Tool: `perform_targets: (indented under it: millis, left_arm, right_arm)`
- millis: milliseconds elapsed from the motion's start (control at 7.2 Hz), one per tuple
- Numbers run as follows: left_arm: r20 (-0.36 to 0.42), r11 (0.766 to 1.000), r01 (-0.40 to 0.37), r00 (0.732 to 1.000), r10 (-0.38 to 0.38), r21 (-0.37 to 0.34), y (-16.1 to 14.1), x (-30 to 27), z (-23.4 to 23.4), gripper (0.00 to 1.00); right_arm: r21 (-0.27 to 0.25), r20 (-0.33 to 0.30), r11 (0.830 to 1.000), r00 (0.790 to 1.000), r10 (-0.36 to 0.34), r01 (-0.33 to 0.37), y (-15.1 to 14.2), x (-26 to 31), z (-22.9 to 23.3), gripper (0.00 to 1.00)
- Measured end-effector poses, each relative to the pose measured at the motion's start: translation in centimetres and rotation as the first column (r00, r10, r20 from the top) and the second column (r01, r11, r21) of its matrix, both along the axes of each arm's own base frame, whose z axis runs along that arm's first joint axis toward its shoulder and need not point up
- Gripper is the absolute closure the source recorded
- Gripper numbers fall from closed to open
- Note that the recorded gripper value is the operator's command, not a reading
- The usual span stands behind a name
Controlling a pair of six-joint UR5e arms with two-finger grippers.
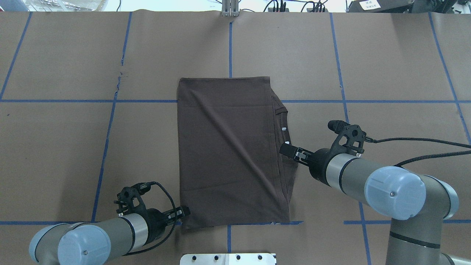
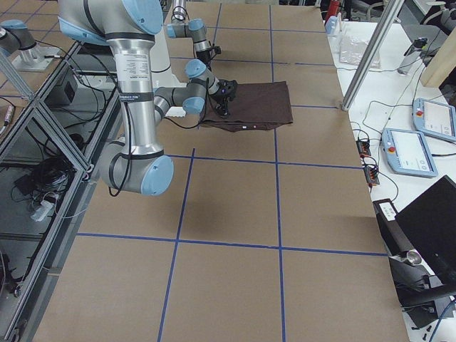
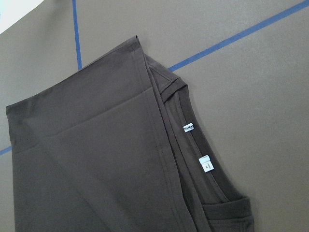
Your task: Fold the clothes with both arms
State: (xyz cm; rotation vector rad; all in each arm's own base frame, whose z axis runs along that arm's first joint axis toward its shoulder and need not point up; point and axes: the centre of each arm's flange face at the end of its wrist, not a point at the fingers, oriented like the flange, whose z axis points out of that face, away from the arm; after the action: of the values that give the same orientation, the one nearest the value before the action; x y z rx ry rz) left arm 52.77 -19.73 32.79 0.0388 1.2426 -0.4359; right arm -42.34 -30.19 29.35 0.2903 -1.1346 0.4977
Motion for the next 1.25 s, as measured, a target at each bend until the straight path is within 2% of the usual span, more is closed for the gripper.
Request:
perform_targets:
  millis: [416, 555, 694, 833, 972, 1249]
  left_arm:
    - [-0.003, 1.000, -0.012, 1.000, 0.012, -0.011, 1.7, 0.8, -0.1, 0.54]
    - [-0.004, 1.000, -0.017, 1.000, 0.017, -0.015, 2.1, 0.9, -0.1, 0.57]
    - [-0.005, 1.000, -0.020, 1.000, 0.020, -0.016, 2.2, 1.0, -0.1, 0.71]
    - [-0.007, 1.000, -0.020, 1.000, 0.020, -0.017, 2.3, 1.1, -0.2, 0.81]
    - [-0.011, 1.000, -0.021, 1.000, 0.021, -0.018, 2.3, 1.2, -0.4, 1.00]
    - [-0.021, 1.000, -0.024, 1.000, 0.023, -0.017, 2.4, 1.3, -0.9, 1.00]
  right_arm:
    - [-0.002, -0.004, 1.000, 1.000, 0.000, 0.000, 0.0, -0.1, 0.2, 0.00]
    - [-0.002, -0.004, 1.000, 1.000, 0.001, -0.001, 0.0, -0.1, 0.2, 0.00]
    - [-0.003, -0.003, 1.000, 1.000, 0.001, -0.001, 0.0, -0.1, 0.2, 0.00]
    - [-0.004, -0.004, 1.000, 1.000, 0.001, -0.001, 0.0, -0.1, 0.3, 0.00]
    - [-0.005, -0.005, 1.000, 1.000, 0.001, -0.002, -0.1, -0.1, 0.3, 0.00]
    - [-0.007, -0.008, 1.000, 1.000, 0.001, -0.001, 0.0, -0.3, 0.5, 0.00]
